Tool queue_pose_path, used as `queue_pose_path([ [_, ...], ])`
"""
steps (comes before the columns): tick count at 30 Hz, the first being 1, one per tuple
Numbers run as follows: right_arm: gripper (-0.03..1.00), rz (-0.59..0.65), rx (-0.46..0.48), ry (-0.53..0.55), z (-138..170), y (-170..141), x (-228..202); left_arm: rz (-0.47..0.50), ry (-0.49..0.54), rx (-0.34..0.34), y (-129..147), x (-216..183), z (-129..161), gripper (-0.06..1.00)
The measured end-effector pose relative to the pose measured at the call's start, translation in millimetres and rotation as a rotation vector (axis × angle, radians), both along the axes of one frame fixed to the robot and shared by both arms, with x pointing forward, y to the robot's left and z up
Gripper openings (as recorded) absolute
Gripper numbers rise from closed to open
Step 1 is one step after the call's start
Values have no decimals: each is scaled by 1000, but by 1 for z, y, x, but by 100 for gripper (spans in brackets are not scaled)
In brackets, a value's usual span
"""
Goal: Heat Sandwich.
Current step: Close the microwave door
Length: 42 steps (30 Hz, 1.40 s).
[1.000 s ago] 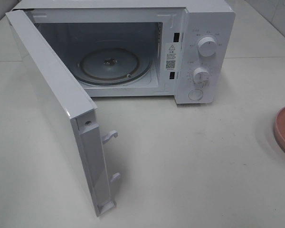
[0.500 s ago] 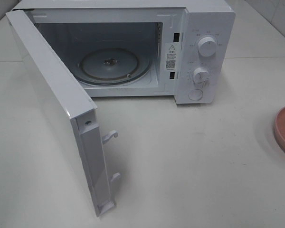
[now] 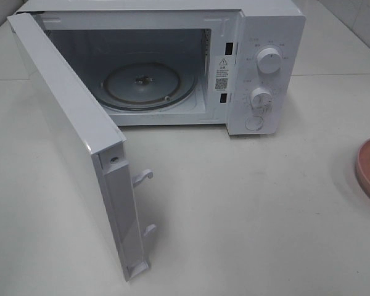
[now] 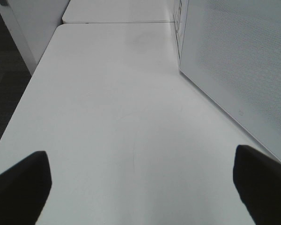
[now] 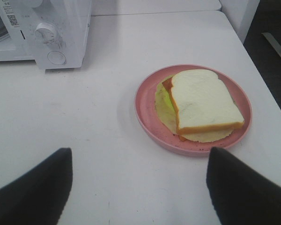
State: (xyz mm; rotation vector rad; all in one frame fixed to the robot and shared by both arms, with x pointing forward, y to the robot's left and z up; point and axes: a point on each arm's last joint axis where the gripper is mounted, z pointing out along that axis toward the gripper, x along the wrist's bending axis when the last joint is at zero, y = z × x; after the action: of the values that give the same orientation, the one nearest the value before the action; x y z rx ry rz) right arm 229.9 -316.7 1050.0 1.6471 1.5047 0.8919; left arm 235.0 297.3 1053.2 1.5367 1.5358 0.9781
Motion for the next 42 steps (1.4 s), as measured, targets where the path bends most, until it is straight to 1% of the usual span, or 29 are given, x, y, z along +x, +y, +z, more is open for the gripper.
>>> queue_pose_path([
  [42, 76, 0, 0, 0, 0, 0, 0, 0, 0, 0, 0, 0, 0, 99],
])
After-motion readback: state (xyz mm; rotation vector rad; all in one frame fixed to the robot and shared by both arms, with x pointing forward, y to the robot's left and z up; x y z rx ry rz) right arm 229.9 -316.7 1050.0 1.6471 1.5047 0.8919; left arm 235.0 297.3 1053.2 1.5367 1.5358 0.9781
